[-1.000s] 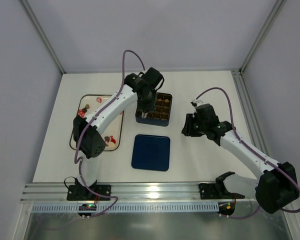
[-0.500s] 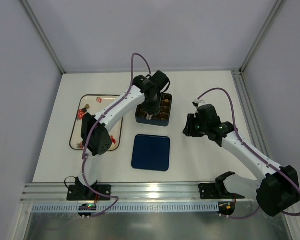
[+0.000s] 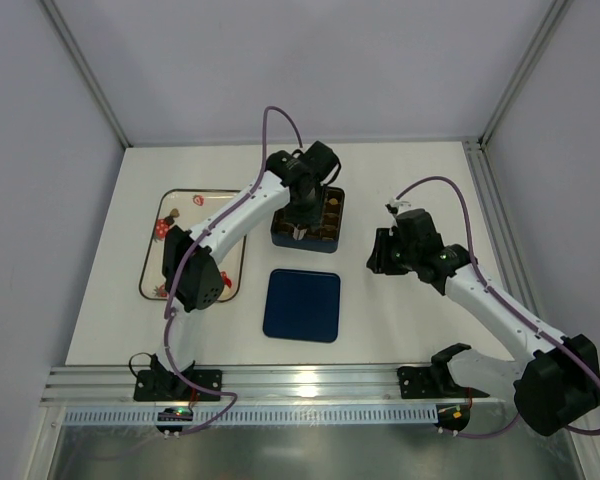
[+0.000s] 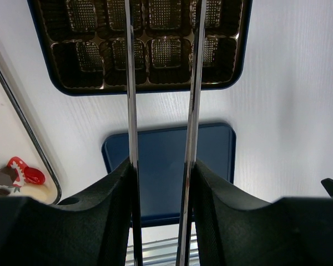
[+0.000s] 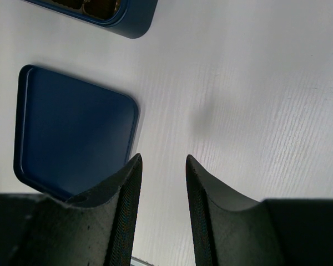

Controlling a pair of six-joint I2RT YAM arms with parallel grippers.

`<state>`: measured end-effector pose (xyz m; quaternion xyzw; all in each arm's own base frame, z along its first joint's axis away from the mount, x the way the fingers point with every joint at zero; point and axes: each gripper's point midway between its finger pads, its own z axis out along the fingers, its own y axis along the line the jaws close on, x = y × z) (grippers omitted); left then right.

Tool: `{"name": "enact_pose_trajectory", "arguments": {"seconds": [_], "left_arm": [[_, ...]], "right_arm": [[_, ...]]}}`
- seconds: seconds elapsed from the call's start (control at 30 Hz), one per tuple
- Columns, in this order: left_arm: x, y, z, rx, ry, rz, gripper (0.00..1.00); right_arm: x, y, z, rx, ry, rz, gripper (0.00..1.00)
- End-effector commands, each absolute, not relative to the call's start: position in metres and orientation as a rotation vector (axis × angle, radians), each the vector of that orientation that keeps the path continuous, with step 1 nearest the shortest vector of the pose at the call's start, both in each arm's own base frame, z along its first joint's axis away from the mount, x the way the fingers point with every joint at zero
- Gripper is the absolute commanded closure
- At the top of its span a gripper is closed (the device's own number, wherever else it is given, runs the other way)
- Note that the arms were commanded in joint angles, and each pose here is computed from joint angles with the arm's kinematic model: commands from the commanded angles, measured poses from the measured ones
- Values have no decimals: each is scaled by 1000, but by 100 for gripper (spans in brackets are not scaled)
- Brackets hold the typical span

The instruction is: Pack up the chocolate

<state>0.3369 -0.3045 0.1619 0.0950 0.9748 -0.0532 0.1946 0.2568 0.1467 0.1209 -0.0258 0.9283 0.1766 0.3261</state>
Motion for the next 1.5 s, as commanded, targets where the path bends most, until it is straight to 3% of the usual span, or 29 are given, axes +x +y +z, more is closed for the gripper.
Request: {"name": "enact_pose_trajectory", "arguments": {"seconds": [0.0, 0.3, 0.8, 1.13, 1.47], "left_arm": [[345, -307, 176, 248, 2676, -168, 58], [332, -268, 226, 159, 2586, -183, 58], [258, -40, 188, -457, 2611, 29, 55], [203, -8, 145, -578, 2764, 90, 53], [198, -10, 136, -567, 2813, 88, 53]], "right_arm": [[264, 147, 140, -72, 2371, 465, 60], [264, 148, 141, -80, 2367, 475, 60], [260, 173, 131, -145, 2374, 590, 60], [250, 194, 123, -200, 2386, 659, 60], [249, 197, 120, -210, 2385, 670, 60]]}}
